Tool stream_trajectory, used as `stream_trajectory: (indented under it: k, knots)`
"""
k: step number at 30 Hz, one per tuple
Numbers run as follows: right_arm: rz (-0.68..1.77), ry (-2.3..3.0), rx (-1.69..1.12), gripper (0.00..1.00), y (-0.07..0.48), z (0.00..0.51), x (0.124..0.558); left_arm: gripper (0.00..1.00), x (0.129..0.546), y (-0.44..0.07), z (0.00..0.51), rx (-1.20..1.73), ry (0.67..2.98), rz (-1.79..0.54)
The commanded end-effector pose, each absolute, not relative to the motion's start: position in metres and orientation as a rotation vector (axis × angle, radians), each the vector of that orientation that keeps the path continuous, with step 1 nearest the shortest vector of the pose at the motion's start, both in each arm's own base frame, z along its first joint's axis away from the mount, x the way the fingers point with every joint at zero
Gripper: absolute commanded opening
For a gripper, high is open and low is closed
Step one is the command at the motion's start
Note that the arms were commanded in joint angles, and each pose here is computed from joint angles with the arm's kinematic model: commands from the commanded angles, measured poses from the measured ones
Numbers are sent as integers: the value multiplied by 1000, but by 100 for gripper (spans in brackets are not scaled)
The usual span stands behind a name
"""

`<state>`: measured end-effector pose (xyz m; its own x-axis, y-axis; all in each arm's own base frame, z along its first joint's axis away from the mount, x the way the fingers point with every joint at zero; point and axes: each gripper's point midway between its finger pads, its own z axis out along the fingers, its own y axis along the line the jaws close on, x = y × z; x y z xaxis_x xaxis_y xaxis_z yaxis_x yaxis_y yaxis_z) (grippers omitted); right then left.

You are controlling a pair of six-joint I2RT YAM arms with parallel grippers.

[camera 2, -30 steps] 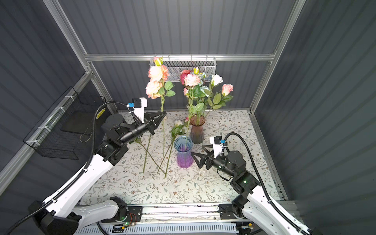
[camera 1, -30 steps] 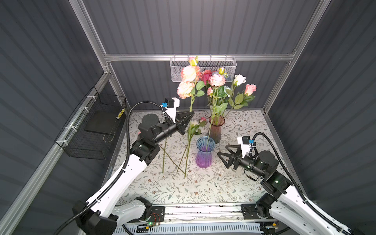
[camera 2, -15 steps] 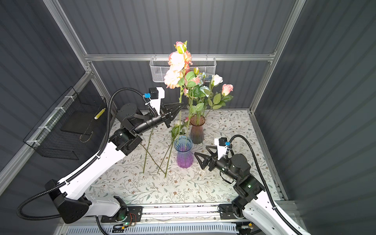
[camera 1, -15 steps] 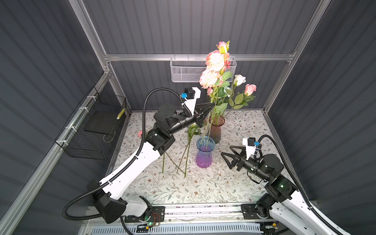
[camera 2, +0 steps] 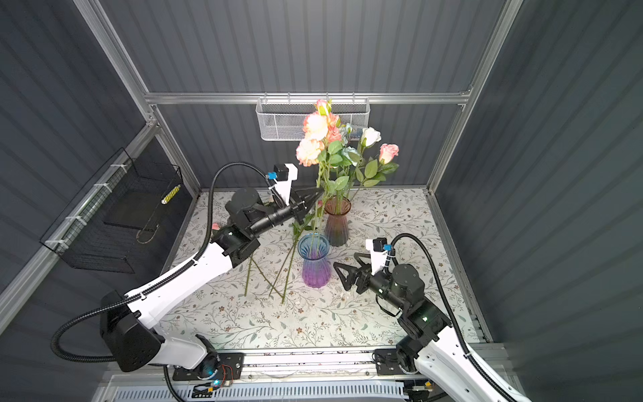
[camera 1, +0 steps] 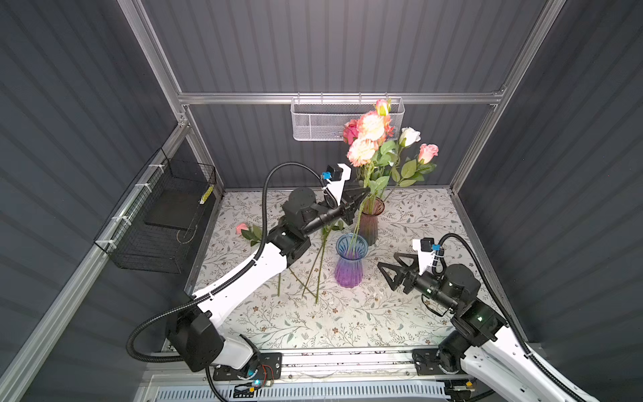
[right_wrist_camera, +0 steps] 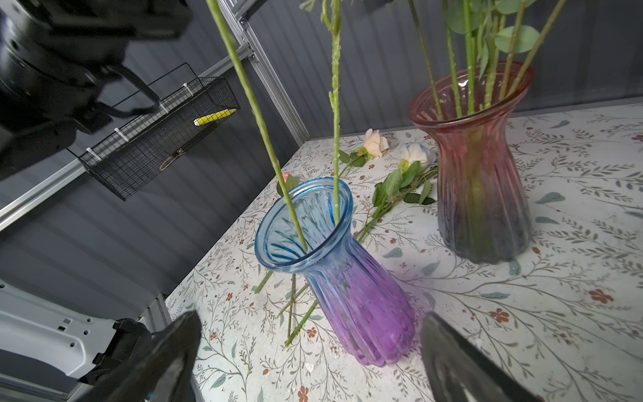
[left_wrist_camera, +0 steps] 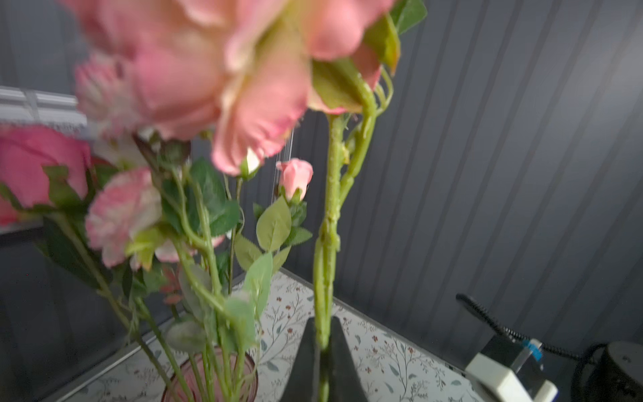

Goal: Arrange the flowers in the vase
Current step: 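Carry the pink rose over the blue-purple vase and lower its stem inside, then open the left gripper and draw it back toward the loose roses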

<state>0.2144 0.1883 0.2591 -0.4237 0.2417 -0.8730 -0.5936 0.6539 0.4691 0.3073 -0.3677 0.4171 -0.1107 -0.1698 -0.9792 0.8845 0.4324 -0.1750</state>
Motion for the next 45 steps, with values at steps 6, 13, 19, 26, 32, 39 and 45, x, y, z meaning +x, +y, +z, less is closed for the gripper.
stream_trajectory:
  k: [6, 13, 19, 26, 32, 39, 45]
  knots:
    - [922, 1822, -280, 99, 188, 247, 218, 0, 300, -372, 364, 783, 1428, -902]
    - [921, 1841, -284, 99, 191, 245, 222, 4, 298, -375, 338, 837, 1488, -882]
    - [913, 1842, -284, 99, 191, 246, 223, 13, 296, -372, 332, 844, 1505, -881]
    - [913, 1842, -286, 99, 192, 246, 224, 20, 292, -368, 332, 846, 1516, -875]
    - [917, 1842, -290, 99, 193, 247, 224, 27, 286, -362, 337, 842, 1515, -876]
    - [913, 1832, -301, 99, 193, 252, 224, 50, 279, -345, 344, 840, 1534, -823]
    - [917, 1832, -310, 99, 194, 254, 223, 66, 272, -317, 355, 787, 1546, -730]
